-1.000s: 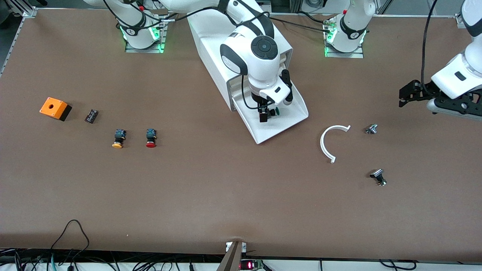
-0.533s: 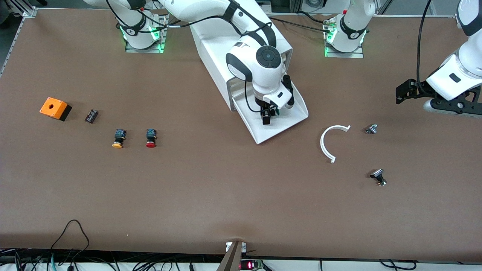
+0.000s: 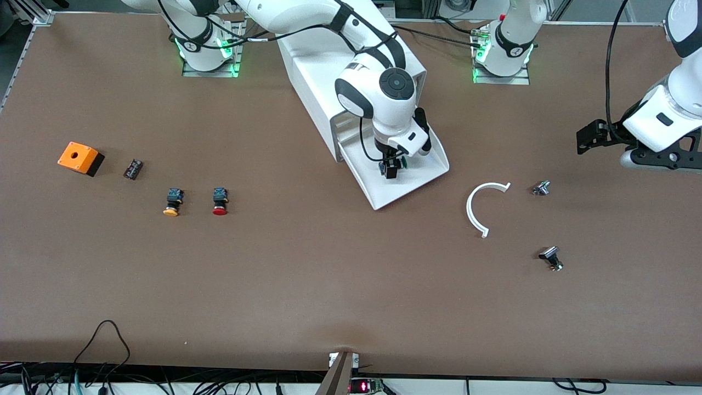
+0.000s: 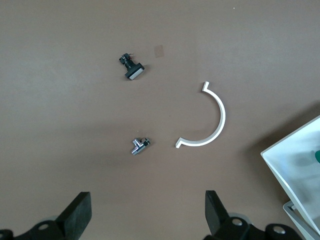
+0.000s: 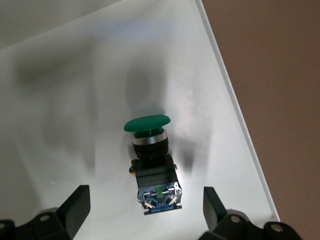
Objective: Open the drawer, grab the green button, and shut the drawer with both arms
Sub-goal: 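Grasp the green push button inside the drawer with the right gripper, then lift the green button out with the right gripper while the left gripper approaches the drawer, then push the drawer closed with the left gripper while the right gripper carries the button, then set the green button on the table beside the red button with the right gripper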
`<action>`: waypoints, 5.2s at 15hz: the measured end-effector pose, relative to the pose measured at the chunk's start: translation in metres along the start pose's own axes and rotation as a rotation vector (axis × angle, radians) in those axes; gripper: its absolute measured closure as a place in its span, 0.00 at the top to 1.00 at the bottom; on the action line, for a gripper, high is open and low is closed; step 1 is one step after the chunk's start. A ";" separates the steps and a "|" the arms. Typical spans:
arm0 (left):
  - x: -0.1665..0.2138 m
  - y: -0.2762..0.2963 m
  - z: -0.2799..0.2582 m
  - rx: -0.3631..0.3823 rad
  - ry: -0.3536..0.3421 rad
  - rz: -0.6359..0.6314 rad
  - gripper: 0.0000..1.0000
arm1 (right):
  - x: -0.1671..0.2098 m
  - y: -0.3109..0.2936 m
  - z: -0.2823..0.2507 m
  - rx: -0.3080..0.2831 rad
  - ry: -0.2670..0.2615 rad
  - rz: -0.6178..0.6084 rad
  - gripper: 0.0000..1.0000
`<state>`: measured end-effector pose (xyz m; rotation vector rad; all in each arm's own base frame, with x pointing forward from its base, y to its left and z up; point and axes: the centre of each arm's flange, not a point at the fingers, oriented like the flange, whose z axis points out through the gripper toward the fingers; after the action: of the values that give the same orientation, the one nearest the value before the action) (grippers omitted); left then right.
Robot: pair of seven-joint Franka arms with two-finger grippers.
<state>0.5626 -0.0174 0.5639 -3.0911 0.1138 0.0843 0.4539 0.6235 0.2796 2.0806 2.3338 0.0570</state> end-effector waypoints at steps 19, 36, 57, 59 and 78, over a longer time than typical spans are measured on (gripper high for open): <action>0.001 -0.002 -0.001 0.000 0.002 -0.006 1.00 | 0.002 -0.002 0.025 -0.012 -0.015 0.044 0.62; 0.007 -0.005 -0.002 -0.004 0.008 -0.009 1.00 | -0.056 0.067 -0.131 -0.217 0.076 0.487 0.41; 0.065 0.186 0.243 -0.125 0.021 -0.320 1.00 | -0.373 0.120 0.030 -0.083 -0.170 1.622 0.41; 0.055 0.210 0.269 -0.146 0.041 -0.368 1.00 | -0.361 0.115 0.056 -0.080 -0.161 1.634 0.41; -0.119 0.396 0.343 -0.172 -0.104 -0.192 1.00 | -0.393 0.150 -0.077 0.054 -0.030 1.841 1.00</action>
<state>0.3960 -0.3868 0.2110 -3.2400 -0.2043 0.2603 0.6454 0.2487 0.3572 3.1642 -0.2456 -0.0290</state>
